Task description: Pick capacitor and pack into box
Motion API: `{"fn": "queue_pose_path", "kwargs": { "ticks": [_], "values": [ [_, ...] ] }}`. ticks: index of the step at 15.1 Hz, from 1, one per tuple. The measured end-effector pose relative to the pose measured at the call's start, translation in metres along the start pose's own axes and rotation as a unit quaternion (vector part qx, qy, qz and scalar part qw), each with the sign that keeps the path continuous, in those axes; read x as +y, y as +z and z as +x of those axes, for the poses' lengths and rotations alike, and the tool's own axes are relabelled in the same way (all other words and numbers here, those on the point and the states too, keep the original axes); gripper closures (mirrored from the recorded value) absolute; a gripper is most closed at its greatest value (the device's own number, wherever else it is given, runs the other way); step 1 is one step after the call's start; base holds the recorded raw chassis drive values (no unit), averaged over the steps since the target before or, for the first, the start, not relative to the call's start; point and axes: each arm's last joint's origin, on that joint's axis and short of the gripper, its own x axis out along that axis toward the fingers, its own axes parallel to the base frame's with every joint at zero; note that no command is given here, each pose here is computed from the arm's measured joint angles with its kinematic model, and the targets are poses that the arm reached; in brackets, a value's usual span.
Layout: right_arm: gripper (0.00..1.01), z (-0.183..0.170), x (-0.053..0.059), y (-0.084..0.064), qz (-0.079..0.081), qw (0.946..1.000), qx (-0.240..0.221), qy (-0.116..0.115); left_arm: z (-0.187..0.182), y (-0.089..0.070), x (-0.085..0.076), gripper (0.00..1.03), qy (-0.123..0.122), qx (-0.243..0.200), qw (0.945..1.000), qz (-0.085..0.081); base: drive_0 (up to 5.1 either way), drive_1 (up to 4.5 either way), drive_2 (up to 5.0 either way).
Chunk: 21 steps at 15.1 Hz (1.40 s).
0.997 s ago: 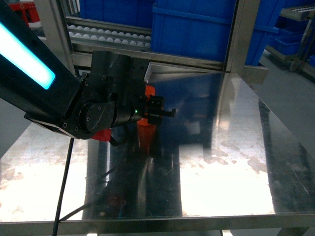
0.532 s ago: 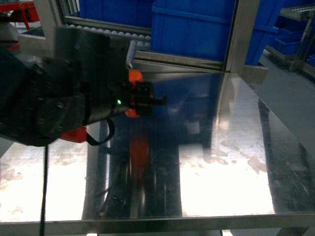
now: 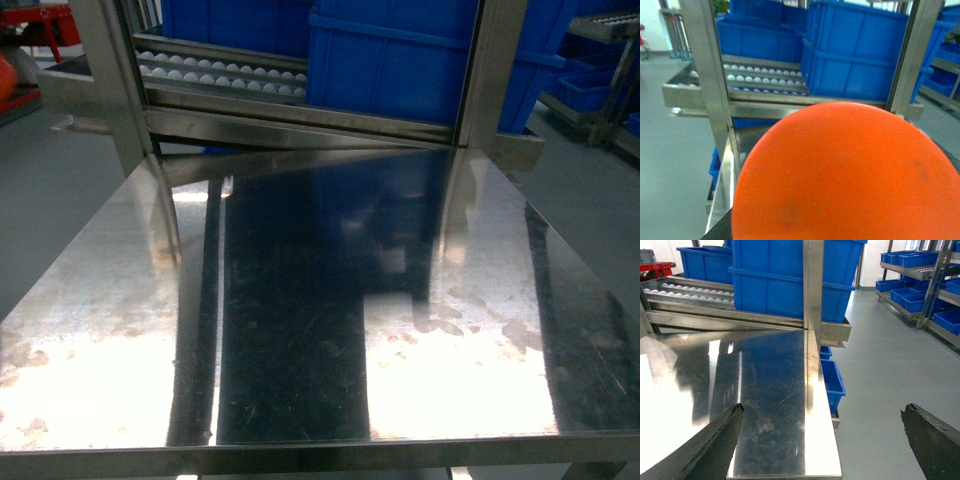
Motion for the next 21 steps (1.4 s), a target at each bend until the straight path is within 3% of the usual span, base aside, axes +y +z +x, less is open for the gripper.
{"fn": "queue_pose_path", "kwargs": {
  "ticks": [2, 3, 4, 6, 8, 13, 14, 21],
  "values": [
    [0.03, 0.0, 0.0, 0.0, 0.0, 1.0, 0.0, 0.0, -0.03, 0.017, 0.011, 0.59, 0.023, -0.055, 0.9982, -0.005, 0.0, 0.0, 0.0],
    [0.03, 0.0, 0.0, 0.0, 0.0, 1.0, 0.0, 0.0, -0.031, 0.02, 0.01, 0.59, 0.022, -0.064, 0.9977, -0.005, 0.0, 0.0, 0.0],
    [0.03, 0.0, 0.0, 0.0, 0.0, 1.0, 0.0, 0.0, -0.03, 0.017, 0.01, 0.59, 0.019, -0.055, 0.9983, -0.005, 0.0, 0.0, 0.0],
    [0.03, 0.0, 0.0, 0.0, 0.0, 1.0, 0.0, 0.0, -0.036, 0.002, 0.014, 0.59, 0.063, 0.012, 0.998, 0.004, 0.0, 0.0, 0.0],
    [0.03, 0.0, 0.0, 0.0, 0.0, 1.0, 0.0, 0.0, -0.05, -0.011, 0.023, 0.59, 0.084, 0.004, 0.9964, 0.003, 0.0, 0.0, 0.0],
    [0.03, 0.0, 0.0, 0.0, 0.0, 1.0, 0.0, 0.0, -0.073, -0.039, 0.034, 0.59, 0.07, 0.007, 0.9975, 0.003, 0.0, 0.0, 0.0],
    [0.03, 0.0, 0.0, 0.0, 0.0, 1.0, 0.0, 0.0, -0.077, -0.043, 0.041, 0.59, 0.083, 0.009, 0.9965, 0.004, 0.0, 0.0, 0.0],
    [0.03, 0.0, 0.0, 0.0, 0.0, 1.0, 0.0, 0.0, -0.094, -0.059, 0.038, 0.59, 0.076, 0.009, 0.997, 0.004, 0.0, 0.0, 0.0]
  ]
}}
